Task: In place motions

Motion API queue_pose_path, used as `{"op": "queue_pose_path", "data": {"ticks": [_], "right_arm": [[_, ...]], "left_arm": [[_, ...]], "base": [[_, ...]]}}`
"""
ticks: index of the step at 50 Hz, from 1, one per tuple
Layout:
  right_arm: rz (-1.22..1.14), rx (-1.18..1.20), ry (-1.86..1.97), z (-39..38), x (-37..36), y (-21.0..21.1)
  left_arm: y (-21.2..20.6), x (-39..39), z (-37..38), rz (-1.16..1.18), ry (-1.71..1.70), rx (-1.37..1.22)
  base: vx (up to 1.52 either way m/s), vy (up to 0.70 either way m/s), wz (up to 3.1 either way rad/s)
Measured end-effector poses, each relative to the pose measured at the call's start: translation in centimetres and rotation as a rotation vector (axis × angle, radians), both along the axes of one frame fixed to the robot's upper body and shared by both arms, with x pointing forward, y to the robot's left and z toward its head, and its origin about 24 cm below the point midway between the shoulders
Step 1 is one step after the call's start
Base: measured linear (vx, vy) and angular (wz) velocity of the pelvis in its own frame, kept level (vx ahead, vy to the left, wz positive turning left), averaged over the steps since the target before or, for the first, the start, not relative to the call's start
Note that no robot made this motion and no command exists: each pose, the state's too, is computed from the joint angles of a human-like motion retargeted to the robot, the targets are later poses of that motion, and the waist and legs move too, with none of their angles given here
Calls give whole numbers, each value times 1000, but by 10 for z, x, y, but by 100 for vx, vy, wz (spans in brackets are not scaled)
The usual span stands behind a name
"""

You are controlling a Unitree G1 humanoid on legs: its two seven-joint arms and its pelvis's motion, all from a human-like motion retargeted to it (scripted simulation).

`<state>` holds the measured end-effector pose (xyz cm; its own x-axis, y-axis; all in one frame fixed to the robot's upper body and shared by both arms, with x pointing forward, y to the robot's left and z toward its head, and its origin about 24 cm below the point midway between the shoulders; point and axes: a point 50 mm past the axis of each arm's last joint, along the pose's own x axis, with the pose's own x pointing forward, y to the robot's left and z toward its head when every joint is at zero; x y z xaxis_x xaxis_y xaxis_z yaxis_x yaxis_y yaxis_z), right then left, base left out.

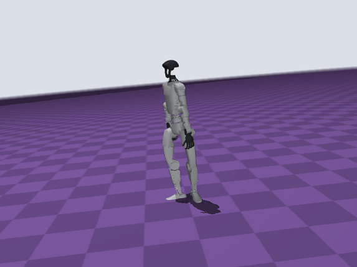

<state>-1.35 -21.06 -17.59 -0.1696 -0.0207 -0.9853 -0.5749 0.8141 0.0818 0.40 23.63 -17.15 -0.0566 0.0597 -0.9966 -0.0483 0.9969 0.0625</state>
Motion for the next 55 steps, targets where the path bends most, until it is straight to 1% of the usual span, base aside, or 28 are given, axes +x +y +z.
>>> {"op": "queue_pose_path", "data": {"ticks": [2, 4, 7, 10, 13, 17, 22, 25, 28, 31, 35, 40, 48, 55], "right_arm": [[-64, -20, 104, 4, -22, -4], [-77, -33, 163, 6, -32, -7], [-26, -58, 146, 6, -27, -13], [49, -81, 112, 6, -18, -20], [103, -70, 93, 4, -11, -17], [114, -23, 77, 1, -4, -5], [98, 42, 19, -2, 9, 14], [220, 38, 16, -2, 15, 11], [361, 11, 4, -2, 26, 8], [411, 0, -13, -1, 35, 5], [440, -3, -26, 0, 46, 3], [450, -31, -31, 1, 50, 0], [367, -102, -43, 0, 41, 2], [286, -64, -104, -2, 42, 7]], "left_arm": [[-2, 4, -1, 34, -42, -2], [-11, 12, -3, 92, -84, -16], [-29, 25, -6, 184, -135, -62], [-44, 26, -8, 202, -146, -111], [-49, 18, -9, 149, -120, -121], [-51, 1, -9, 68, -59, -138], [-38, 2, -7, -57, -45, -105], [-35, -1, -7, -90, -44, -82], [-40, -5, -8, -69, -42, -88], [-46, -7, -9, -44, -38, -110], [-55, -6, -10, 61, -64, -133], [-49, -10, -9, 143, -58, -158], [-31, 19, -5, 195, -95, -128], [-45, 50, -6, 242, -194, -47]], "base": [[17, 11, -158], [3, 18, -176], [-8, 24, -157], [2, 21, -100], [5, 12, -109], [3, 2, -36], [-12, -1, 40], [-5, 5, 53], [-15, 6, 18], [-21, 4, 275], [-22, 3, 240], [-18, -6, 234], [-19, -13, 382], [-12, -8, 269]]}}
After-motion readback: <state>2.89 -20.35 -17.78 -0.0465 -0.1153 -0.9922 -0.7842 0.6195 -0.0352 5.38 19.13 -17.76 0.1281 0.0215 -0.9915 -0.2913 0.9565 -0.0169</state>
